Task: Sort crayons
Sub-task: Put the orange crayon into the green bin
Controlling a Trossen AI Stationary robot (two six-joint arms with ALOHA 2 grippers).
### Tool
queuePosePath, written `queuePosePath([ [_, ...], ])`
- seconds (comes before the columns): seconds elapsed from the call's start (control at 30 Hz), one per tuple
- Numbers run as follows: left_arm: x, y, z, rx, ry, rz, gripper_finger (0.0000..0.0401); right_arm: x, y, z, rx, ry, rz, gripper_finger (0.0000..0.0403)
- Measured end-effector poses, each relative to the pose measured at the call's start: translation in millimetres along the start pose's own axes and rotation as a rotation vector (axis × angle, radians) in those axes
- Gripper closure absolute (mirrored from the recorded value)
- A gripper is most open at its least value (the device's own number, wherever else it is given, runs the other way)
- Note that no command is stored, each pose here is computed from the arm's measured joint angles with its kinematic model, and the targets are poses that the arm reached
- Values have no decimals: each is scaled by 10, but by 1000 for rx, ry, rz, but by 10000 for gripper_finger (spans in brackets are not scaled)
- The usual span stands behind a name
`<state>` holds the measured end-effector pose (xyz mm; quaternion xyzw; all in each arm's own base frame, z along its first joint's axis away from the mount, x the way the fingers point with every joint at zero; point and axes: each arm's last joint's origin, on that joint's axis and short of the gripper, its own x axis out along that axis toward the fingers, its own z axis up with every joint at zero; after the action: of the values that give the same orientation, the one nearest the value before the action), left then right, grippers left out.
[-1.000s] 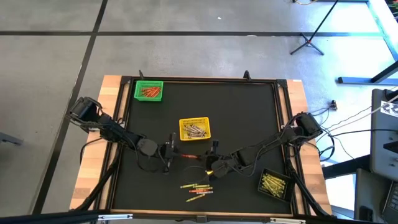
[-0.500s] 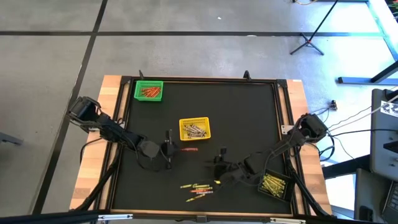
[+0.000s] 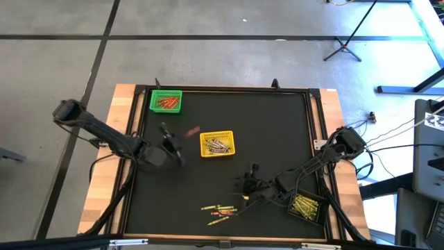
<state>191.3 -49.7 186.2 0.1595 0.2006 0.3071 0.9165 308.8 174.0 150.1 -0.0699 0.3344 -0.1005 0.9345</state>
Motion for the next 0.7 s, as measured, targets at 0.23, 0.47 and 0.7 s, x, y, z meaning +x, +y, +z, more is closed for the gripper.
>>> queuePosePath([
  [0.23, 89, 374, -26, 106, 90, 332, 387, 15, -7, -51, 12, -16, 6, 297],
  [0.47, 342, 708, -162, 107, 256, 473, 387, 15, -7, -51, 16, -16, 7, 297],
  [0.7, 593, 1128, -362, -17, 416, 436, 387, 15, -6, -50, 40, -17, 8, 297],
])
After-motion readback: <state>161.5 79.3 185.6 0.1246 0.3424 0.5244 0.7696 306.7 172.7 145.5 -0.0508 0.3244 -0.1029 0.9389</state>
